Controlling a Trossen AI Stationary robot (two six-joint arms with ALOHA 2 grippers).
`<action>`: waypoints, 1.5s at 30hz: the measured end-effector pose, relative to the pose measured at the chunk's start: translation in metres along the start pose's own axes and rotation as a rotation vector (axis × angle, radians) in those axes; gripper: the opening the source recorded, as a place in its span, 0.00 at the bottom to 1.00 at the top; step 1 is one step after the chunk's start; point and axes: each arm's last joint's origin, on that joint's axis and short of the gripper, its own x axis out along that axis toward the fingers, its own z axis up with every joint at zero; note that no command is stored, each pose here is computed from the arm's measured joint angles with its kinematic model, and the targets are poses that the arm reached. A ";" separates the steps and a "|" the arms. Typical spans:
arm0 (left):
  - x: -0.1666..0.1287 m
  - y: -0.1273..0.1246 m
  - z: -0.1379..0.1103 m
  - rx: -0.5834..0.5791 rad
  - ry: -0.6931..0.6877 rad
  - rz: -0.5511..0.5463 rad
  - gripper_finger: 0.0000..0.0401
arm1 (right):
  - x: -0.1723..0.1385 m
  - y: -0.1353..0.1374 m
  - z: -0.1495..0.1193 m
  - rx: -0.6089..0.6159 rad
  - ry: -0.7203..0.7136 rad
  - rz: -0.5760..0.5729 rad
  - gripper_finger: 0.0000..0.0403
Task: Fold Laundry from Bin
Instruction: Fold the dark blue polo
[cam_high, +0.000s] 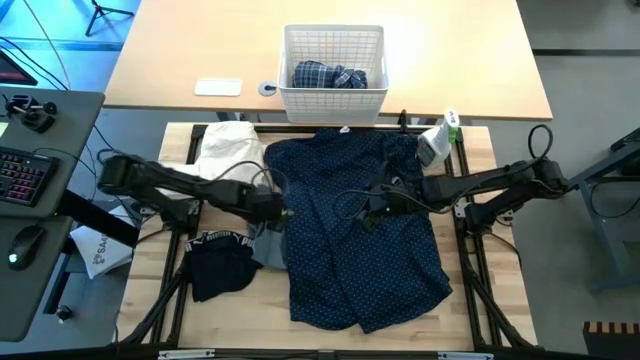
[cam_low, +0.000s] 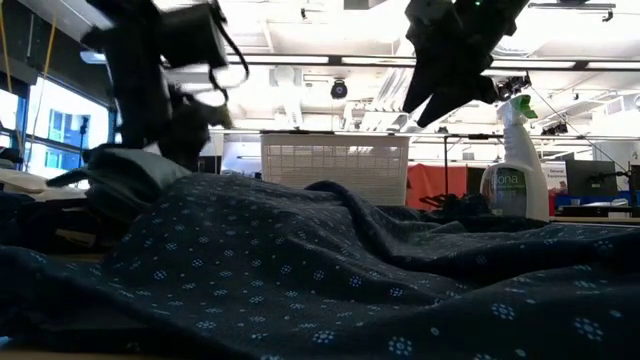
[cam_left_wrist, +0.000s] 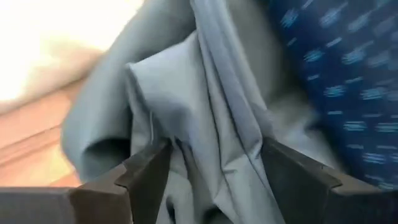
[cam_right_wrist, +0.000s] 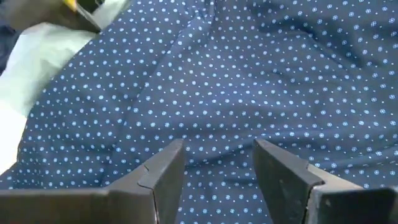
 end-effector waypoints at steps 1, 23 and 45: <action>0.008 -0.001 0.001 0.025 0.022 0.010 0.58 | 0.000 0.000 0.000 0.000 -0.001 0.001 0.45; -0.244 0.026 0.006 0.431 -0.125 -0.070 0.00 | 0.003 0.005 -0.010 -0.082 0.075 0.015 0.45; -0.212 0.019 -0.032 0.525 0.462 -0.162 0.01 | 0.008 0.007 -0.009 -0.092 0.080 0.039 0.45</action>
